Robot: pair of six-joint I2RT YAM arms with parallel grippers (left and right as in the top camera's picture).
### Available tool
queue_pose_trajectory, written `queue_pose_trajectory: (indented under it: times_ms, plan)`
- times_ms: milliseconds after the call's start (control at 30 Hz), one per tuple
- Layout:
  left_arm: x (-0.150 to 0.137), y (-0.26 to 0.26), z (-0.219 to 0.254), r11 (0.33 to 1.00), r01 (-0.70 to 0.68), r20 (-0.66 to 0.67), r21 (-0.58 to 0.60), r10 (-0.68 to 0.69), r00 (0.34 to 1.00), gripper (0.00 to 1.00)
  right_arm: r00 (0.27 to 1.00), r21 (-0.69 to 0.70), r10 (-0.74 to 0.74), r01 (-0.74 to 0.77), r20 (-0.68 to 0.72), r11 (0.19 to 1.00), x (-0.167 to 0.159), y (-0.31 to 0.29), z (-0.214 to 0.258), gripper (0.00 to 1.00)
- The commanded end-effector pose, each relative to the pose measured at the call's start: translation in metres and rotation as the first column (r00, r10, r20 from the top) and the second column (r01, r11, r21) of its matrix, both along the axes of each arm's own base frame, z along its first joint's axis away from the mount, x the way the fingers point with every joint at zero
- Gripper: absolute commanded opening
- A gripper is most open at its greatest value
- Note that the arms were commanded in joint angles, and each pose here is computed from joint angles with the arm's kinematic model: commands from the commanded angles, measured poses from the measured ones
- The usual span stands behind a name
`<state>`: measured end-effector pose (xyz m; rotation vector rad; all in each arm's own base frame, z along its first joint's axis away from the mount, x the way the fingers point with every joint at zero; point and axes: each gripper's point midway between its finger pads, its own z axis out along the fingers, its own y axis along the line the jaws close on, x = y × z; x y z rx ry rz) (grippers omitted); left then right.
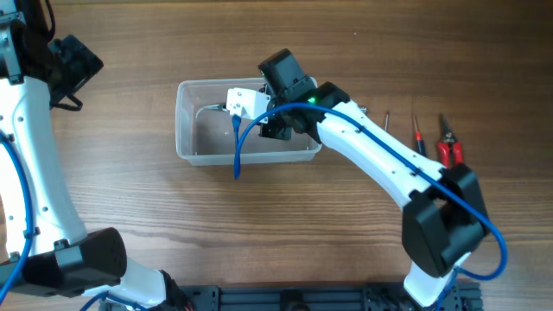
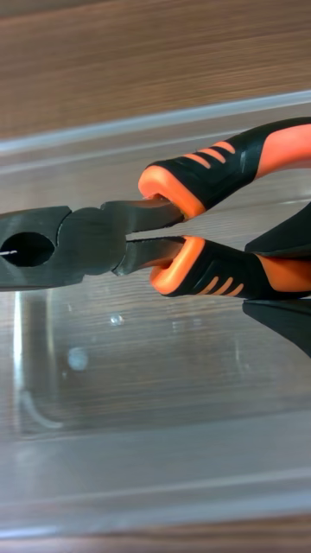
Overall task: Pack container
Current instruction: 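Carry the pliers with the right gripper into the container and release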
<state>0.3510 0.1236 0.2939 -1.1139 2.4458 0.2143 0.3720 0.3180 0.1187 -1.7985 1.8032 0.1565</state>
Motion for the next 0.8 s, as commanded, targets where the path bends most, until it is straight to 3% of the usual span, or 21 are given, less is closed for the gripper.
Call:
queue_pose_trajectory:
  times_ms: [0,133,500,767]
  plan:
    - [0.0,0.0,-0.002,1.0,0.003,-0.004,-0.008,-0.004,1.0,1.0,0.992,0.016,0.127,-0.127,-0.009,0.992,-0.003,0.013,-0.017,0.04]
    - [0.0,0.0,-0.002,1.0,0.003,-0.004,-0.008,-0.004,1.0,1.0,0.993,0.026,0.12,-0.12,-0.02,0.992,0.002,0.022,-0.036,0.04]
    - [0.0,0.0,-0.002,1.0,0.003,-0.004,-0.008,-0.004,1.0,1.0,0.993,0.13,-0.082,0.093,-0.091,0.987,0.023,0.036,-0.051,0.04]
    - [0.0,0.0,-0.002,1.0,0.003,-0.004,-0.008,-0.004,1.0,1.0,0.993,0.128,-0.077,0.088,-0.088,0.988,0.026,0.038,-0.059,0.04]
